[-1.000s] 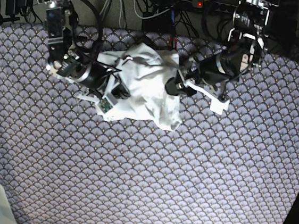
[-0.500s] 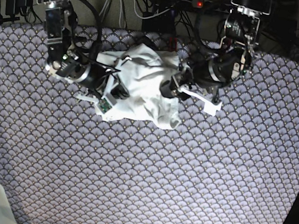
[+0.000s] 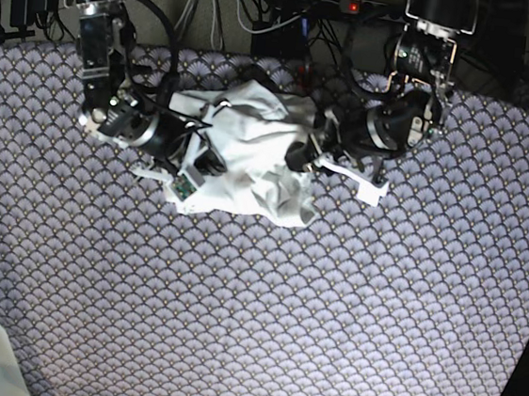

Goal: Fold the T-shirt properly
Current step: 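Grasp the bundle's loose edge with the left gripper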

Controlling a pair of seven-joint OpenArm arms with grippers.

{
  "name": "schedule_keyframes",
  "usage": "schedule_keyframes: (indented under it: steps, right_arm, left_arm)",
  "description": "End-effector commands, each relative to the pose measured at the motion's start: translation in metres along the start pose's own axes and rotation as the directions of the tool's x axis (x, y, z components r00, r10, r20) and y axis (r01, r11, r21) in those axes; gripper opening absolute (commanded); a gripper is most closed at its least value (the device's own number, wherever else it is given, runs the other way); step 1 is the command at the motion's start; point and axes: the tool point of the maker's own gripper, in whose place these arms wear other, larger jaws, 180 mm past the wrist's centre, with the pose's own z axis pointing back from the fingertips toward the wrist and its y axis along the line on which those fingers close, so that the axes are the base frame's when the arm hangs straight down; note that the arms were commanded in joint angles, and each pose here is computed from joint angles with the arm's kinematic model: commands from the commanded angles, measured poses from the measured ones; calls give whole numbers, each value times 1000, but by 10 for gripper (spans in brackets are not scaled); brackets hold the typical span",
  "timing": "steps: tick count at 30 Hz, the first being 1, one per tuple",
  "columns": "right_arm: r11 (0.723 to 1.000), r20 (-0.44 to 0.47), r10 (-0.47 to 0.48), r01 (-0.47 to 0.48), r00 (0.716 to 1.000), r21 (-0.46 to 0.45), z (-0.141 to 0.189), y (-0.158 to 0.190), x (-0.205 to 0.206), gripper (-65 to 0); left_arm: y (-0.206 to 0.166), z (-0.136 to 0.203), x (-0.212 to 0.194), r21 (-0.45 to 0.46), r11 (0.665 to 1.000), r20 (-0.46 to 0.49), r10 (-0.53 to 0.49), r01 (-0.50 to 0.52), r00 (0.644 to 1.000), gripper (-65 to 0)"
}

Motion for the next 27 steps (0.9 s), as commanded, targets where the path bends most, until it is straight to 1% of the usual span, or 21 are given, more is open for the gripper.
schedule_keyframes:
  steps: [1,2,7,9,12,17,19,23,27]
  right_arm:
    - [1000,-60,24,-25,998,-16,2,-5,-11,-650]
    - [1000,-60,24,-25,998,-16,2,-5,-11,-650]
    - [1000,-62,23,-24,998,-14,2,-5,-12,-650]
    - [1000,-64,21,-22,998,-13,2,-4,-13,-650]
    - [1000,-73,24,-25,997,-15,4,-6,-16,-650]
    - [999,-75,31,-33,997,-24,7,-9,-17,-650]
    - [998,-79,52,-55,996,-36,13,-15,-16,-650]
    - [994,-62,90,-94,994,-54,26,-15,-9,-650]
    - [991,-64,117,-121,991,-58,35,-12,-9,-650]
  left_arm:
    - [-4,-6,-8,2,1000,-23,14,-14,1000,-631]
    - [-4,-6,-8,1,1000,-24,15,-15,1000,-650]
    - [-14,-4,-4,-17,1000,-8,-3,3,1000,-647]
    - [-23,0,3,-30,999,13,-28,29,1000,-647]
    - [-47,5,24,-71,994,58,-78,82,995,-647]
    - [-69,2,43,-101,988,87,-106,115,991,-647]
    - [-78,-3,39,-112,983,69,-140,147,988,-647]
    - [-100,-10,34,-133,965,44,-223,227,974,-647]
    - [-112,-17,36,-95,935,53,-338,342,940,-647]
